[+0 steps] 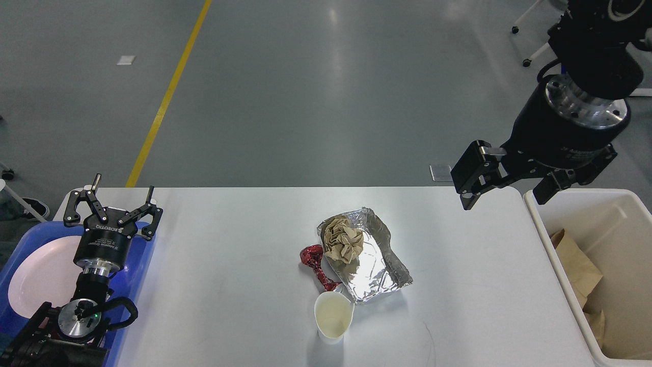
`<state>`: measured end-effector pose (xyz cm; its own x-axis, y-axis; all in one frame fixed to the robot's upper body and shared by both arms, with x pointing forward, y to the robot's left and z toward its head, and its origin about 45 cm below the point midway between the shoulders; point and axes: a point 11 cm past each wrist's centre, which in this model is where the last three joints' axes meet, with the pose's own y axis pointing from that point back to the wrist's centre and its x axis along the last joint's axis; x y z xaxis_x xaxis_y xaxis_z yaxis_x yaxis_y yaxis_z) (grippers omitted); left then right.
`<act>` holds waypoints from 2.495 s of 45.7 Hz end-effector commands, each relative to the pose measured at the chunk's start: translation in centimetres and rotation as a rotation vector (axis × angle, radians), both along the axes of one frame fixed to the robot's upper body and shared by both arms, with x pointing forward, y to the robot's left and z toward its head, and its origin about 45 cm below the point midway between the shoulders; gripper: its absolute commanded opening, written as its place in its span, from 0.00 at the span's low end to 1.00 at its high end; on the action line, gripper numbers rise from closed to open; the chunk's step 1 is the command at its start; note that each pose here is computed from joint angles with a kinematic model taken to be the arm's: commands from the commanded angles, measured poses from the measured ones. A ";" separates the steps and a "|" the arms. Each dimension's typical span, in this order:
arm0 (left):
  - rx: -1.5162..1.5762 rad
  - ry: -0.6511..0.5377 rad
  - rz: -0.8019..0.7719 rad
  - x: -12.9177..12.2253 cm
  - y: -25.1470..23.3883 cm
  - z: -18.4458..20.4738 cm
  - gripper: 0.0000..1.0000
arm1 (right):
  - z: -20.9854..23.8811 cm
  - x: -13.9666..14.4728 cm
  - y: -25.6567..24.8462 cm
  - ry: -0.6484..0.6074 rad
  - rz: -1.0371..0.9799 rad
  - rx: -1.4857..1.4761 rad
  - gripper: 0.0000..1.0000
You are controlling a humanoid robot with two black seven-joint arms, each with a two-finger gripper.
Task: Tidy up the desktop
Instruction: 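Raise the right gripper and swing it over the foil wrapper, then lower the right gripper and grasp the foil wrapper edge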
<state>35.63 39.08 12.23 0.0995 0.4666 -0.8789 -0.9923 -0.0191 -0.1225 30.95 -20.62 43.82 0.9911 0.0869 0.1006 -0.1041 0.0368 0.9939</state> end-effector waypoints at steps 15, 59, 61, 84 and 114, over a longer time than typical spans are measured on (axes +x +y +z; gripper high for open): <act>0.000 0.000 0.000 0.0 0.0 0.0 0.96 | -7.2 2.3 2.6 -0.010 -0.015 0.102 1.00; 0.000 0.001 -0.001 0.0 0.0 0.0 0.96 | -29.6 6.8 7.2 -0.148 -0.402 0.290 1.00; 0.000 0.000 0.000 0.0 0.0 0.0 0.96 | -29.8 6.8 6.9 -0.146 -0.456 0.298 1.00; 0.000 0.000 0.000 0.0 0.0 0.0 0.96 | -30.8 5.4 5.0 0.009 -1.054 0.441 1.00; 0.000 0.000 0.000 0.0 0.0 0.0 0.96 | -36.6 1.3 4.6 0.098 -1.138 0.381 0.95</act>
<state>35.63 39.07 12.23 0.0995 0.4666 -0.8789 -0.9923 -0.0188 -0.1224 32.65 -15.91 8.41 0.5054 -0.8514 -0.1405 -0.1306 -0.2364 0.9628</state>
